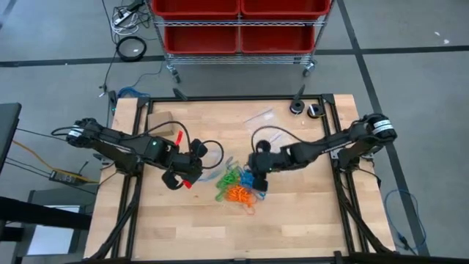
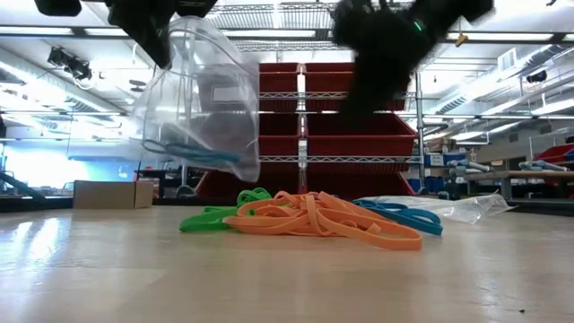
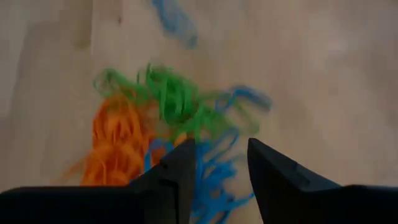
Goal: Sort rubber bands
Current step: Put the blue rubber band into the top left transparent zip bag
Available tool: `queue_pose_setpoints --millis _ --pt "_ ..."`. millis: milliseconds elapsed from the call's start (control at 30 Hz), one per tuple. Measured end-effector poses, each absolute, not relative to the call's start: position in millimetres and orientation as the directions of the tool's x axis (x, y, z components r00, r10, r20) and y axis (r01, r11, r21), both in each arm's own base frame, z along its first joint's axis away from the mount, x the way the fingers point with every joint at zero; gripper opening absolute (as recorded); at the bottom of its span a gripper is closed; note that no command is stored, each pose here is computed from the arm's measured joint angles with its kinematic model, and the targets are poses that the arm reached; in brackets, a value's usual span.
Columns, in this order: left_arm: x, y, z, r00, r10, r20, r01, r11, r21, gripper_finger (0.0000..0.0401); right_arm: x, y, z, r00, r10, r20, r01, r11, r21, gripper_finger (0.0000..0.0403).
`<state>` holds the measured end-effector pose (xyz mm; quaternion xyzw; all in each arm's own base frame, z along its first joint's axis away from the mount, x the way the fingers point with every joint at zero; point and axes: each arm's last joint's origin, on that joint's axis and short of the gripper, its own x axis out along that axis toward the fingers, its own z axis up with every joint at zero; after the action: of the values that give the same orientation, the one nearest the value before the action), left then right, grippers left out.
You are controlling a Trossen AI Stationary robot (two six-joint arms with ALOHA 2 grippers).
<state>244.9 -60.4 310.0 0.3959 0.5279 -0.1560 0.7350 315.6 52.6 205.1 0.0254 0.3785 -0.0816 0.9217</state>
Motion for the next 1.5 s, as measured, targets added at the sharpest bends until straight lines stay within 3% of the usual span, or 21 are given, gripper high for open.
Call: queue_pose_setpoints --millis 200,400,700,867,1000,1133,1500 --pt "245 -61 310 0.398 0.178 -0.9 0.647 0.642 0.413 0.0 303 47 165 0.789 -0.047 -0.612 0.128 0.988 0.088 0.0117" --pt "246 -61 310 0.406 0.167 -0.898 0.645 0.644 0.412 0.0 297 29 144 0.773 -0.108 -0.625 0.163 0.986 0.031 0.0118" --pt "247 -62 310 0.413 0.163 -0.896 0.642 0.645 0.413 0.0 311 13 107 0.746 -0.057 -0.663 0.123 0.991 0.053 0.012" --pt "247 -62 310 0.41 0.157 -0.899 0.645 0.646 0.407 0.0 315 10 106 0.772 -0.09 -0.63 0.13 0.991 0.018 0.0083" --pt "247 -62 310 0.408 0.156 -0.899 0.646 0.647 0.406 0.0 315 14 120 0.802 -0.094 -0.589 0.103 0.995 -0.019 0.0011" --pt "247 -62 310 0.41 0.156 -0.899 0.646 0.646 0.406 0.0 312 16 145 0.845 -0.115 -0.522 0.119 0.993 -0.026 0.0002" --pt "249 -63 311 0.423 0.134 -0.896 0.646 0.649 0.402 0.0 297 6 238 0.97 -0.212 -0.114 0.213 0.977 -0.009 0.0"
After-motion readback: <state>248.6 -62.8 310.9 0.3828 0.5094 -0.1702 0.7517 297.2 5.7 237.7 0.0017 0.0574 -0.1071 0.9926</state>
